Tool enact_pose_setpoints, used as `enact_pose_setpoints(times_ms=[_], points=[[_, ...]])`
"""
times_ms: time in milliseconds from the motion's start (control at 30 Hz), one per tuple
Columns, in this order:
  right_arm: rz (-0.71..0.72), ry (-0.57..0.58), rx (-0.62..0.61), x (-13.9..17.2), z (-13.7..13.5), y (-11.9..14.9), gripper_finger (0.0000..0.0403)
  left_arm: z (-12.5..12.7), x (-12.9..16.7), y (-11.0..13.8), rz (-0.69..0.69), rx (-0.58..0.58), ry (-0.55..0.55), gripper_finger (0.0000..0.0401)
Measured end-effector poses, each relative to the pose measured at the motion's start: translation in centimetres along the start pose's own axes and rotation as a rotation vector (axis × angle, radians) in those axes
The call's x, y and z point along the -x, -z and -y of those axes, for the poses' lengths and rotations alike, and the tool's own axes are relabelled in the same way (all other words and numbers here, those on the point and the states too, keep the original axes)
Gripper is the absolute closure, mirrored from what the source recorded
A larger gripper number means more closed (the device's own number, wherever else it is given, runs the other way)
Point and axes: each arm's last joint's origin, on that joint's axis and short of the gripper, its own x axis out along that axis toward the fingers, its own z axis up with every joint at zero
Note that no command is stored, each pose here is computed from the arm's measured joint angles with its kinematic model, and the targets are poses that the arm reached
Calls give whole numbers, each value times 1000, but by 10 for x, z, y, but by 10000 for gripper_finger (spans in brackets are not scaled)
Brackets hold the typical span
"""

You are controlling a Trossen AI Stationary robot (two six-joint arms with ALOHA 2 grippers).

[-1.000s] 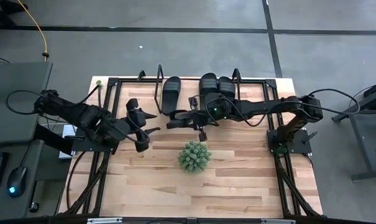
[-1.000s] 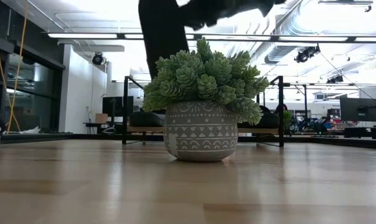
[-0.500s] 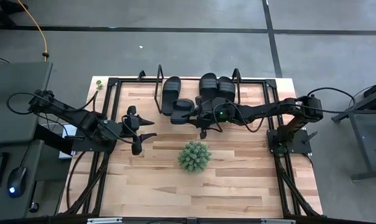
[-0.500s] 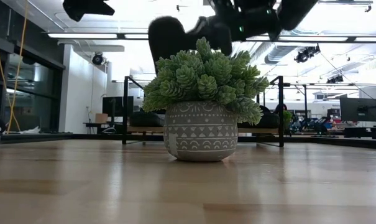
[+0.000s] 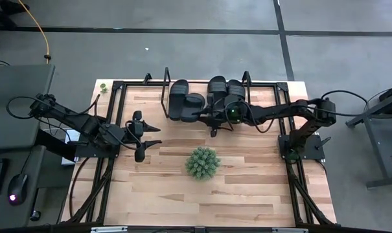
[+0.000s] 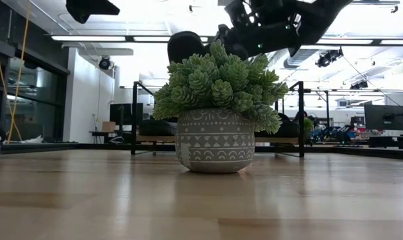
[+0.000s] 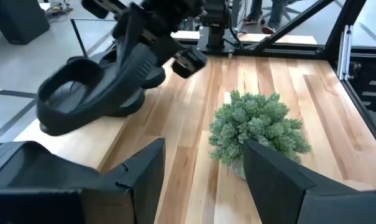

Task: Pick and place slides into the shelf
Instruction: Put the black slide on the shelf

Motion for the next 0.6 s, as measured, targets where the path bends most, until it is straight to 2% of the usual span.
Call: enact_pose_setpoints(times_ms=[600], points=[[-2, 44, -45, 6, 36, 49, 351, 0, 0, 0, -2, -8, 6, 203]])
